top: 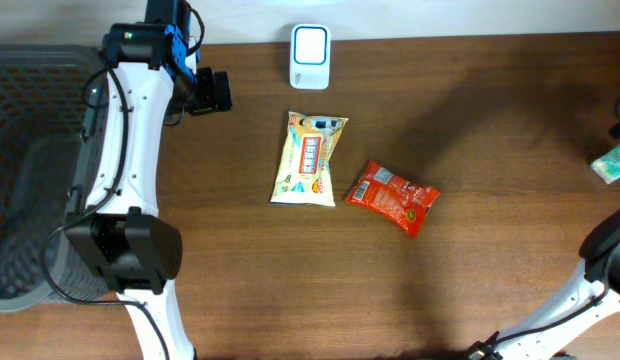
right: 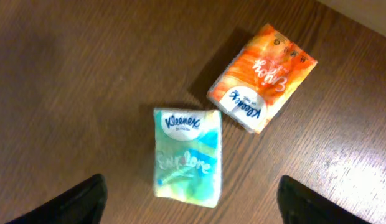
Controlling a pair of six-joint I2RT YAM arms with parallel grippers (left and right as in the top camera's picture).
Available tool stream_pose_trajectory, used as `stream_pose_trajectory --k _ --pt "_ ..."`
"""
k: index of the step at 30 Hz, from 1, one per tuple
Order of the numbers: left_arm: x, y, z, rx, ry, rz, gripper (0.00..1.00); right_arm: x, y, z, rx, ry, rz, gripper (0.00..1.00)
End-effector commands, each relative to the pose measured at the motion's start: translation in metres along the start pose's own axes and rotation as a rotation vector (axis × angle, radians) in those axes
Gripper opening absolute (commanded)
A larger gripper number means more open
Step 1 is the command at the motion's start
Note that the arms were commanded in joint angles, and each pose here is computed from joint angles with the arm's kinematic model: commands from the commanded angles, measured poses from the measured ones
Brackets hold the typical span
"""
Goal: Scan the item barcode
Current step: 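Reach the right gripper to the red jerky bag and grasp it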
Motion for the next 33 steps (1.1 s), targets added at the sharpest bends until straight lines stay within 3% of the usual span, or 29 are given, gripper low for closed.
stream_pose_trajectory --k 1,3,4,6,7,8,9,10,12,15,19,20,21,25,27,29,33 --pt "0.001 0.007 0.002 -0.02 0.012 -0.002 0.99 0.003 0.008 -0.01 0.042 0.056 0.016 0.9" --pt "0.001 0.007 0.002 -0.02 0.012 -0.002 0.99 0.023 0.027 -0.012 0.051 0.091 0.135 0.9" --pt "0.001 0.007 0.002 -0.02 0.012 -0.002 0.99 0.055 0.044 -0.019 0.067 0.139 0.314 0.9" --pt "0.001 0.007 0.002 -0.02 0.012 -0.002 0.99 0.133 0.096 -0.06 0.17 0.287 0.818 0.9" --pt "0.001 0.007 0.002 -0.02 0.012 -0.002 0.99 0.163 0.123 -0.091 0.223 0.423 0.99 0.9" --pt "0.001 0.007 0.002 -0.02 0.012 -0.002 0.99 0.185 0.139 -0.127 0.279 0.619 1.05 0.9" --pt "0.001 0.007 0.002 -0.02 0.012 -0.002 0.99 0.202 0.142 -0.157 0.35 0.747 1.029 0.9" --pt "0.001 0.007 0.002 -0.02 0.012 -0.002 0.99 0.217 0.137 -0.184 0.413 0.854 0.967 0.99" --pt "0.001 0.007 0.002 -0.02 0.012 -0.002 0.99 0.243 0.134 -0.234 0.495 1.022 0.907 0.99" --pt "0.001 0.007 0.002 -0.02 0.012 -0.002 0.99 0.264 0.135 -0.289 0.568 1.134 0.928 0.99" --pt "0.001 0.007 0.002 -0.02 0.012 -0.002 0.99 0.259 0.111 -0.324 0.598 1.168 0.91 0.99" --pt "0.001 0.007 0.002 -0.02 0.012 -0.002 0.99 0.253 0.106 -0.335 0.628 1.16 0.912 0.88" --pt "0.001 0.007 0.002 -0.02 0.012 -0.002 0.99 0.251 0.108 -0.343 0.655 1.143 0.934 0.64" --pt "0.001 0.007 0.002 -0.02 0.012 -0.002 0.99 0.265 0.136 -0.351 0.703 1.028 1.113 0.04" --pt "0.001 0.007 0.002 -0.02 0.012 -0.002 0.99 0.274 0.15 -0.349 0.704 0.969 1.206 0.04" --pt "0.001 0.007 0.002 -0.02 0.012 -0.002 0.99 0.283 0.166 -0.318 0.637 0.948 1.231 0.04" --pt "0.001 0.007 0.002 -0.02 0.012 -0.002 0.99 0.282 0.195 -0.217 0.354 0.909 0.873 0.04"
Point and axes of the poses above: each gripper's point midway between its finger pads, its own y axis back along the fingers, its own x axis along the line the jaws close on, z = x × y, the point moved 1 cm from there along y, back along the fingers, and after that the axes turned 13 degrees about y, right-handed, at the moved point
